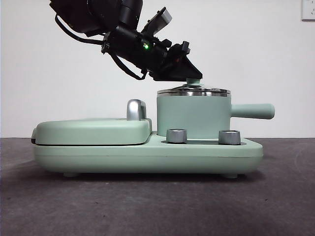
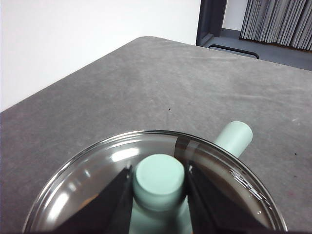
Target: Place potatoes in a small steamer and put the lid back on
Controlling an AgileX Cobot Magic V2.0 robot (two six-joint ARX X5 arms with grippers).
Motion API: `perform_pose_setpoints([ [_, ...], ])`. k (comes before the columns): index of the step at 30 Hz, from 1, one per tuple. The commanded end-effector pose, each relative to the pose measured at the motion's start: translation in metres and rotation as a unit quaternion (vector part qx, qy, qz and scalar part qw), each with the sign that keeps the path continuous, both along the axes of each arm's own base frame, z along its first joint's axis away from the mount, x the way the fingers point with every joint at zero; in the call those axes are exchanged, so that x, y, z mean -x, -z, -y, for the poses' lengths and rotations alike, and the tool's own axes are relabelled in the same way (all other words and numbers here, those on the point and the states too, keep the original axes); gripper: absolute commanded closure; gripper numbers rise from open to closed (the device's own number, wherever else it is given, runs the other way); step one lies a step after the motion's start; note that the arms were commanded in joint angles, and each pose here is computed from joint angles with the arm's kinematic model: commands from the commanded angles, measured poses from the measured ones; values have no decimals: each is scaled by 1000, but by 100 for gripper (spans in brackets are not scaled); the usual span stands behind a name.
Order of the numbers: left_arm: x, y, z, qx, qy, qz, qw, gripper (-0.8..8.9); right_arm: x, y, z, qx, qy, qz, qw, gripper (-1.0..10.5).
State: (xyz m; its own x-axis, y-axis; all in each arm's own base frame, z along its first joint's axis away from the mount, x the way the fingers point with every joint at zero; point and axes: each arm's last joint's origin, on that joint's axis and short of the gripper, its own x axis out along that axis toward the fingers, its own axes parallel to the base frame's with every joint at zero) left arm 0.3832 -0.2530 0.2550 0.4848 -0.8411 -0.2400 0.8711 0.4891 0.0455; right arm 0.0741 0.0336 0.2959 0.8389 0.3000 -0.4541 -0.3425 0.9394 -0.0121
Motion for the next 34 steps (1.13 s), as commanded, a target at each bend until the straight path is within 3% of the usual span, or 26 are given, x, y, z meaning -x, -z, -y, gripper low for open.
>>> perform_pose_setpoints([
  [1, -6, 11, 5, -25, 9, 22, 999, 804, 0, -2, -1, 0, -3, 5, 1000, 621],
  [7, -7, 11, 3, -25, 6, 22, 999, 798, 0, -2, -1, 0, -2, 5, 1000, 621],
  [12, -7, 11, 3, -25, 6, 22, 999, 575, 0, -2, -1, 0, -3, 5, 1000, 621],
  [19, -3, 1, 2, 1, 23, 4, 1000, 499, 0, -2, -1, 0, -3, 5, 1000, 621],
  [26, 10, -41, -15, 25, 8, -7, 1000, 502, 0, -2, -1, 0, -3, 5, 1000, 621],
  [34, 25, -76, -61, 52, -30, -110, 992, 502, 0, -2, -1, -1, -5, 4, 1000, 621],
])
